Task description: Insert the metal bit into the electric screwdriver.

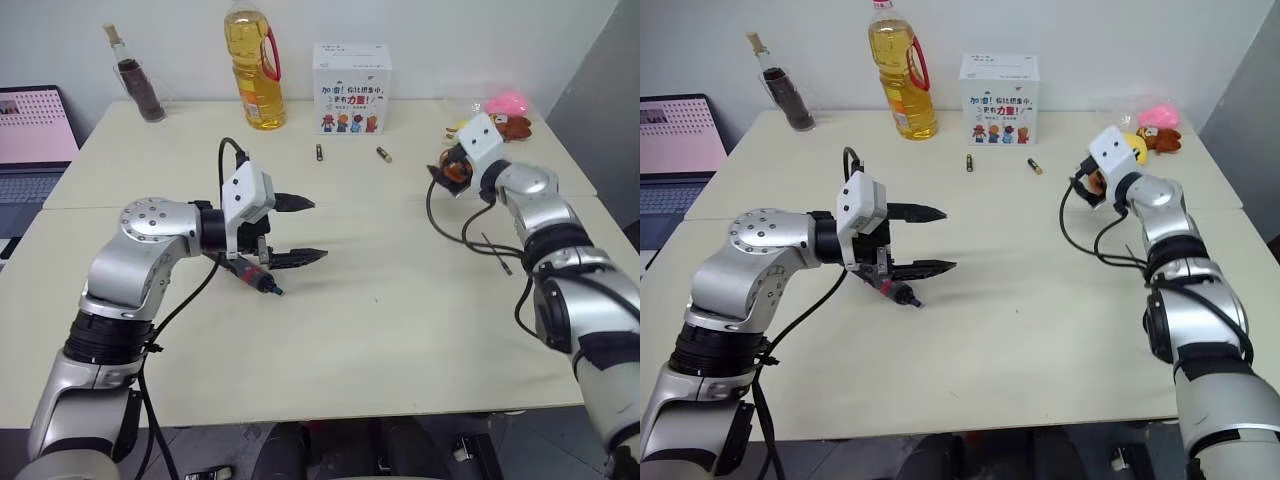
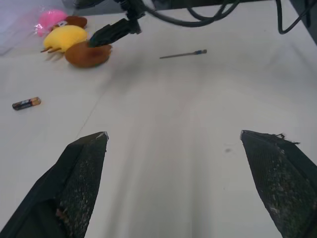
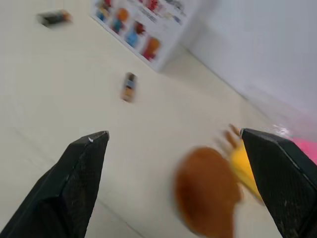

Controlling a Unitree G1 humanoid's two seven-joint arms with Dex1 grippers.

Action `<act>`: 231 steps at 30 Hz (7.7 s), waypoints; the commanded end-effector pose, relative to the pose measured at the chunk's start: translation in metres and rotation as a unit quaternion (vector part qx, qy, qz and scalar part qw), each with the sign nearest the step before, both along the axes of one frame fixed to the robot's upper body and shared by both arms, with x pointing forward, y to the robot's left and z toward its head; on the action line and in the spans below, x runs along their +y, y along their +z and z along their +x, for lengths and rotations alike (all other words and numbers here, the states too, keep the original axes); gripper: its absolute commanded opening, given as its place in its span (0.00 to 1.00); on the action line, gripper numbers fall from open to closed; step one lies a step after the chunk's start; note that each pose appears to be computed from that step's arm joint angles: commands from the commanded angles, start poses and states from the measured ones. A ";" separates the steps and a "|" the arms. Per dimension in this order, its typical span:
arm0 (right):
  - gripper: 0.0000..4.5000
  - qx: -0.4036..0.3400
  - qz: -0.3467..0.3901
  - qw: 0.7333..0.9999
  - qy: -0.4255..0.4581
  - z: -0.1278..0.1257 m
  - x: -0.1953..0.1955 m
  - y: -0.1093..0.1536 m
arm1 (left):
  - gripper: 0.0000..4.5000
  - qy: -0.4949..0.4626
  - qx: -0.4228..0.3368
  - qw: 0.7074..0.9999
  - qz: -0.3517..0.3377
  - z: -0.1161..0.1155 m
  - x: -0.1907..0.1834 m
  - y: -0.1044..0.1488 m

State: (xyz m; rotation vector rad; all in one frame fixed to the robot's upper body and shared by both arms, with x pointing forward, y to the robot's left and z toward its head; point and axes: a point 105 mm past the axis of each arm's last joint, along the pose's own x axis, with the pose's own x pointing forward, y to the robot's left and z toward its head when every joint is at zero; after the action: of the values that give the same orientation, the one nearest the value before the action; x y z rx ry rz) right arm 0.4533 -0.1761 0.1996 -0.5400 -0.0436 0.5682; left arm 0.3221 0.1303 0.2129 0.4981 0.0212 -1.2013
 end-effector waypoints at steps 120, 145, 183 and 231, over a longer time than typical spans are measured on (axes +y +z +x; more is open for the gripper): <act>1.00 0.018 0.227 0.958 0.176 -0.202 0.089 0.010 | 0.37 0.090 0.026 0.964 -0.250 0.018 -0.055 -0.035; 1.00 0.141 0.024 0.989 -0.046 -0.096 -0.051 0.007 | 0.37 0.097 0.025 0.968 -0.230 0.031 -0.059 -0.040; 0.37 0.440 -0.087 0.877 -0.170 -0.053 -0.102 -0.084 | 0.37 0.144 0.023 0.957 -0.250 0.013 -0.058 -0.053; 0.00 0.016 0.399 0.900 0.173 -0.121 0.129 0.099 | 0.37 0.146 0.034 0.958 -0.243 0.027 -0.054 -0.048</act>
State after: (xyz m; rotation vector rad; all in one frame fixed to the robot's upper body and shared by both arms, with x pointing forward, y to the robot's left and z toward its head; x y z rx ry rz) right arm 0.3456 -0.0509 0.2830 0.3029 -0.2587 0.8145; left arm 0.3441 0.0689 0.1742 -0.0031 -0.1806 -0.9268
